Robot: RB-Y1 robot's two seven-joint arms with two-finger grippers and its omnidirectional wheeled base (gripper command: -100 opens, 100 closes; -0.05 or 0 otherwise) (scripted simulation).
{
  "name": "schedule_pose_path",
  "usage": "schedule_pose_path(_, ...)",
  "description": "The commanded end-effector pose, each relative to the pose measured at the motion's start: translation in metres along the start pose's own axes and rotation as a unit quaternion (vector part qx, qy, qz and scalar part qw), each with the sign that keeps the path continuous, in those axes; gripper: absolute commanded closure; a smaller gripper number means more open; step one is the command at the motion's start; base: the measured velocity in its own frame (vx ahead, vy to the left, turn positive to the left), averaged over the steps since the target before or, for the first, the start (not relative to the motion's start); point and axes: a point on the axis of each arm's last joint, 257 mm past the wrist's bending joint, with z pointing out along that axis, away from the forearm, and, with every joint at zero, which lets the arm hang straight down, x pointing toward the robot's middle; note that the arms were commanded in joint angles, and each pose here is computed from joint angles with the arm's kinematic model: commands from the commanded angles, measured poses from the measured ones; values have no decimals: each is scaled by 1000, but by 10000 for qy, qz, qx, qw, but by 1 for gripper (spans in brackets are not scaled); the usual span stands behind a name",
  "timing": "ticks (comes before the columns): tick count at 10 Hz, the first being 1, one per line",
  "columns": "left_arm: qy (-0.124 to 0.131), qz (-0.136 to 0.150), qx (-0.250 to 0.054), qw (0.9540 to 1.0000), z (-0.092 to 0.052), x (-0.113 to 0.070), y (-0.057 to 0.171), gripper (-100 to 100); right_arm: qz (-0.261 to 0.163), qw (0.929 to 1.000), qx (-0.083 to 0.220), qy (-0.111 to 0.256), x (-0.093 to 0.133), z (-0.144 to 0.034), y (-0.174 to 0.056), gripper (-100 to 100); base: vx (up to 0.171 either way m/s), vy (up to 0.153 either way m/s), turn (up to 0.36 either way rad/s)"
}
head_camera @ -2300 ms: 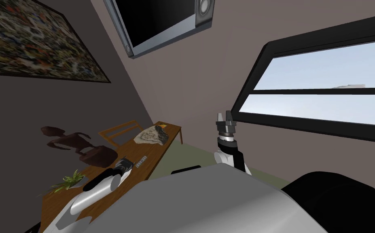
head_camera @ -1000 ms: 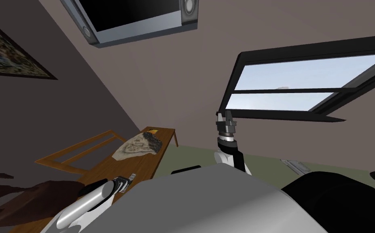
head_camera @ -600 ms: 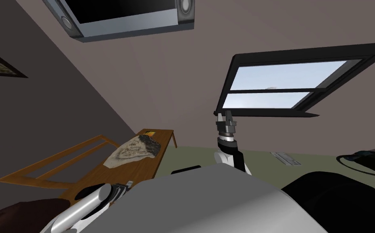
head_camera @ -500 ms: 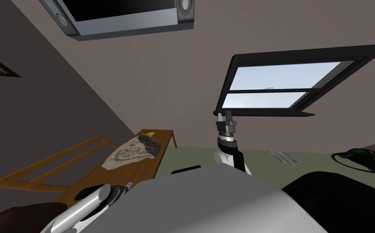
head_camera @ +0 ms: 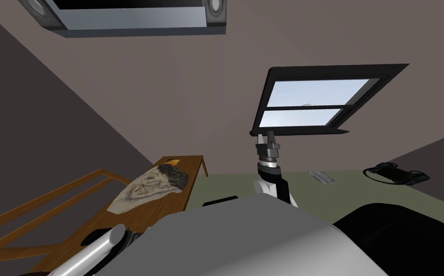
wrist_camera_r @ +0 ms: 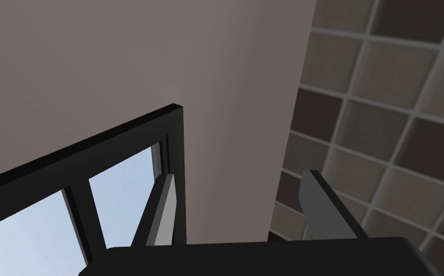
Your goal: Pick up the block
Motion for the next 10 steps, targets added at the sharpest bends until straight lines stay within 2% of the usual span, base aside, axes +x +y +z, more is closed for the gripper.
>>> schedule_pose_path(1, -171, -153, -180, 9996, 2, -14, 6, -100, 0, 10000, 0, 0, 0, 0, 0, 0, 12, 66, -133)
schedule_pose_path(2, -289, -256, -298, 9988, 3, -23, 10, -100, 0, 10000, 0, 0, 0, 0, 0, 0, 10, 65, -113)
schedule_pose_path(3, -212, -192, -220, 9993, 4, -17, 7, -100, 0, 10000, 0, 0, 0, 0, 0, 0, 5, 31, -23)
schedule_pose_path(4, -229, -205, -238, 9992, 5, -19, 8, 0, 0, 10000, 0, 0, 0, 0, 0, 0, 1, 6, 3)
schedule_pose_path(5, -221, -185, -233, 9993, 14, -20, 14, -100, 0, 10000, 0, -1, 0, 0, 0, 0, 11, 22, 23)
schedule_pose_path(7, -215, -156, -230, 9994, 25, -22, 22, -100, 0, 10000, 0, 0, 0, 0, 0, 0, 28, 35, 24)
schedule_pose_path(8, -222, -167, -237, 9993, 22, -20, 19, -100, 0, 10000, 0, 0, 0, 0, 0, 0, 14, 15, 1)
schedule_pose_path(9, -216, -163, -230, 9994, 23, -20, 19, 100, 0, 10000, 0, 0, 0, 0, 0, 0, 0, 0, 0)
schedule_pose_path(10, -217, -163, -231, 9994, 22, -20, 19, 100, 0, 10000, 0, -1, 0, 0, 0, 0, 0, 0, 0)
